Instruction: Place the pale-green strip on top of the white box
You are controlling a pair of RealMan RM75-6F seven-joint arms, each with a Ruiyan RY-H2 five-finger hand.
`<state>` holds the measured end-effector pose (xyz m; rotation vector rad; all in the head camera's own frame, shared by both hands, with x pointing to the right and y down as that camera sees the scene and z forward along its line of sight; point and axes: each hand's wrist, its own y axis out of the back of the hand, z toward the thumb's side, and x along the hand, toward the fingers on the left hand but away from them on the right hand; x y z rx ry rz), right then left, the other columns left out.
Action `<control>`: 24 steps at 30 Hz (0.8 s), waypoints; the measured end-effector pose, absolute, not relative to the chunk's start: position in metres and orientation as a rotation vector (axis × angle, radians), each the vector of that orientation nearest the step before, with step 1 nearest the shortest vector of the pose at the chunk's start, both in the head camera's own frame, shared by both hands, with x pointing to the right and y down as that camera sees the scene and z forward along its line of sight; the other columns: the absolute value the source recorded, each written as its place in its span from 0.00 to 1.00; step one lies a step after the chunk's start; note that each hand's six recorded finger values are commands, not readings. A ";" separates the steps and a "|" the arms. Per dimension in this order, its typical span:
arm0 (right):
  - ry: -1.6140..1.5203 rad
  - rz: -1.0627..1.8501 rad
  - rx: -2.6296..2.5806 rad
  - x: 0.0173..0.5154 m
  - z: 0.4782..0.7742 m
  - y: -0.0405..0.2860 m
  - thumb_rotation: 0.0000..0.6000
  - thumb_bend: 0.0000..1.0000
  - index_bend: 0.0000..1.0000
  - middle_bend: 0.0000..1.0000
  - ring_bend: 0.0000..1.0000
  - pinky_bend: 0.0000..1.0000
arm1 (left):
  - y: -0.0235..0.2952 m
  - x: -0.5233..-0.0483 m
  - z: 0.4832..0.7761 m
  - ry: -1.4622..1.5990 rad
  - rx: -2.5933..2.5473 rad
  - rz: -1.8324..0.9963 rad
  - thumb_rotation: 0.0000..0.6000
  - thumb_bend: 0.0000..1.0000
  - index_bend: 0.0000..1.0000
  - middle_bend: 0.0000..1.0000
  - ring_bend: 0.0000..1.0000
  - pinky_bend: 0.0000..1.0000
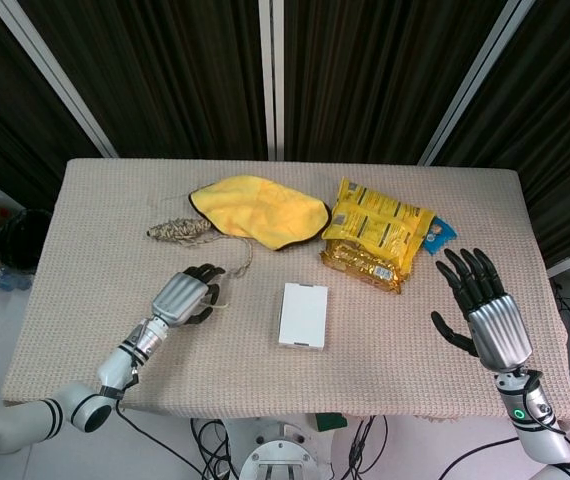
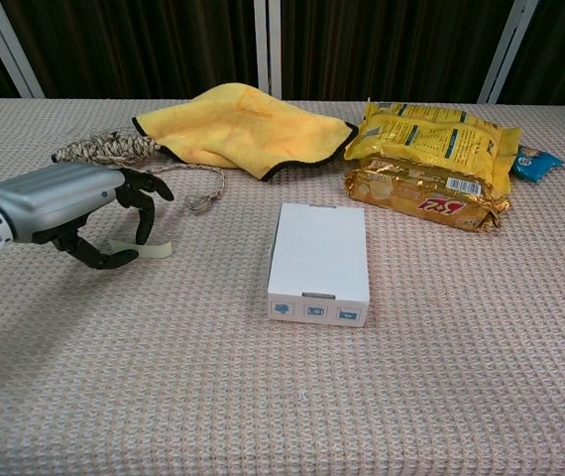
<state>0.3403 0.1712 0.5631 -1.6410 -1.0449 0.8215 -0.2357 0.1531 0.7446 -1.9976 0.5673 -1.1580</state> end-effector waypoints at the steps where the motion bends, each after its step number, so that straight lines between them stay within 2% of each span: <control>1: -1.044 0.823 -1.641 0.340 0.563 0.171 1.00 0.32 0.00 0.00 0.00 0.00 | 0.153 -0.236 0.745 0.567 -1.998 -1.159 1.00 0.33 0.55 0.18 0.15 0.28; 24: -1.041 0.834 -1.647 0.342 0.565 0.171 1.00 0.32 0.00 0.00 0.00 0.00 | 0.153 -0.236 0.749 0.553 -1.995 -1.183 1.00 0.33 0.59 0.19 0.15 0.28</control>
